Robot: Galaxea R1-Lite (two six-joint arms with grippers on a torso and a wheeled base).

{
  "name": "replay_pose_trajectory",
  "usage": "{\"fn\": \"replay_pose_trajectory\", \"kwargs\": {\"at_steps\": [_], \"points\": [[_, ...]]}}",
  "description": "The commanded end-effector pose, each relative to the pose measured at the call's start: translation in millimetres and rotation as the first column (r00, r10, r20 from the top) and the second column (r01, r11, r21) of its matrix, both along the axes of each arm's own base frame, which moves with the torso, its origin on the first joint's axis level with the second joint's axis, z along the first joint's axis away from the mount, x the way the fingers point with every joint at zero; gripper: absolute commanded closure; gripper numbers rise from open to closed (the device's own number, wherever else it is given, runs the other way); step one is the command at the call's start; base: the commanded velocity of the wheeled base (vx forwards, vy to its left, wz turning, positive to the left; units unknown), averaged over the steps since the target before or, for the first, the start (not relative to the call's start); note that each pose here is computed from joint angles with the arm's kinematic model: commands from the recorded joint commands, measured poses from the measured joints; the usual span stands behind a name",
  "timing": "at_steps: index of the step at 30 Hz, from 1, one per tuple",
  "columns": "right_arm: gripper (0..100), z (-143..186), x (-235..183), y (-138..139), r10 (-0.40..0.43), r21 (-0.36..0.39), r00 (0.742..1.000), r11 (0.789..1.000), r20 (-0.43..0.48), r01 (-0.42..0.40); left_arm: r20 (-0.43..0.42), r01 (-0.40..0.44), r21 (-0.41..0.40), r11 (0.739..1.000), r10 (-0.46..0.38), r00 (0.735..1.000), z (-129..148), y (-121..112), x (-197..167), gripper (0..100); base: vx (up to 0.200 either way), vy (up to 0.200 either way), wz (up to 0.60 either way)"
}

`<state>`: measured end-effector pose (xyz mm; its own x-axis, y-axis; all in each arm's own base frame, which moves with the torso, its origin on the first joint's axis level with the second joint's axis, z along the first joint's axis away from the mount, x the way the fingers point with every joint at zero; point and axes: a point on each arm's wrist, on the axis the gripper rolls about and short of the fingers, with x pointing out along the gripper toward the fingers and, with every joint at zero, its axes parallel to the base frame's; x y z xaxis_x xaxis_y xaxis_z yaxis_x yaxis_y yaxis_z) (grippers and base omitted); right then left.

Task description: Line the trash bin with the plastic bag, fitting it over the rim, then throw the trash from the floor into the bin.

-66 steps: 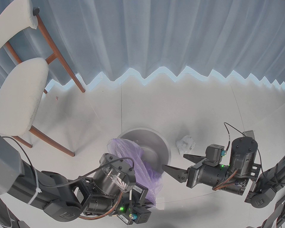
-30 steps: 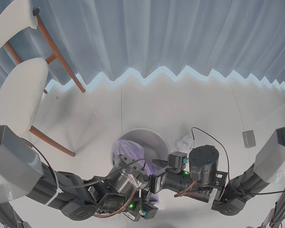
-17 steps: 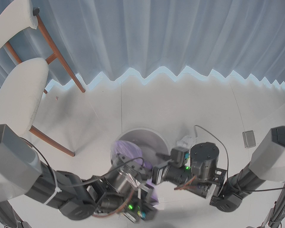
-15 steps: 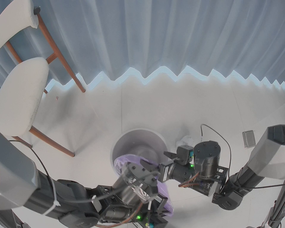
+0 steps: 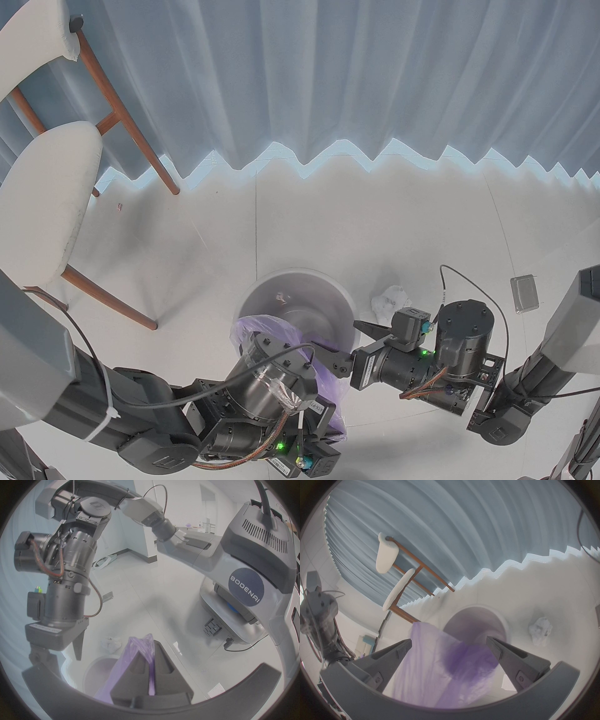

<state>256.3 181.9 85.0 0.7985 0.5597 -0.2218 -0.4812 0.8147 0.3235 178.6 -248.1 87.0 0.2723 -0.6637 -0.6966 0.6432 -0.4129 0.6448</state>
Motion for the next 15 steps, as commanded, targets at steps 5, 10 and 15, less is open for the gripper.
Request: {"fn": "replay_pose_trajectory", "kwargs": {"at_steps": [5, 10, 15], "points": [[0, 10, -10, -2, 0.082, 0.029, 0.997, 0.996, 0.011, -0.083, -0.007, 0.007, 0.006, 1.000, -0.007, 1.000, -2, -2, -2, 100, 0.000, 0.000, 0.00], [0, 2, -8, 6, 0.111, 0.021, 0.994, 0.994, -0.009, -0.111, -0.003, 0.010, 0.001, 1.000, -0.010, 1.000, -1, -2, -3, 100, 0.000, 0.000, 0.00], [0, -9, 0, 15, 0.121, 0.012, 0.992, 0.993, -0.021, -0.120, -0.005, 0.012, 0.004, 1.000, -0.012, 1.000, -1, -2, -4, 100, 0.000, 0.000, 0.00]]}}
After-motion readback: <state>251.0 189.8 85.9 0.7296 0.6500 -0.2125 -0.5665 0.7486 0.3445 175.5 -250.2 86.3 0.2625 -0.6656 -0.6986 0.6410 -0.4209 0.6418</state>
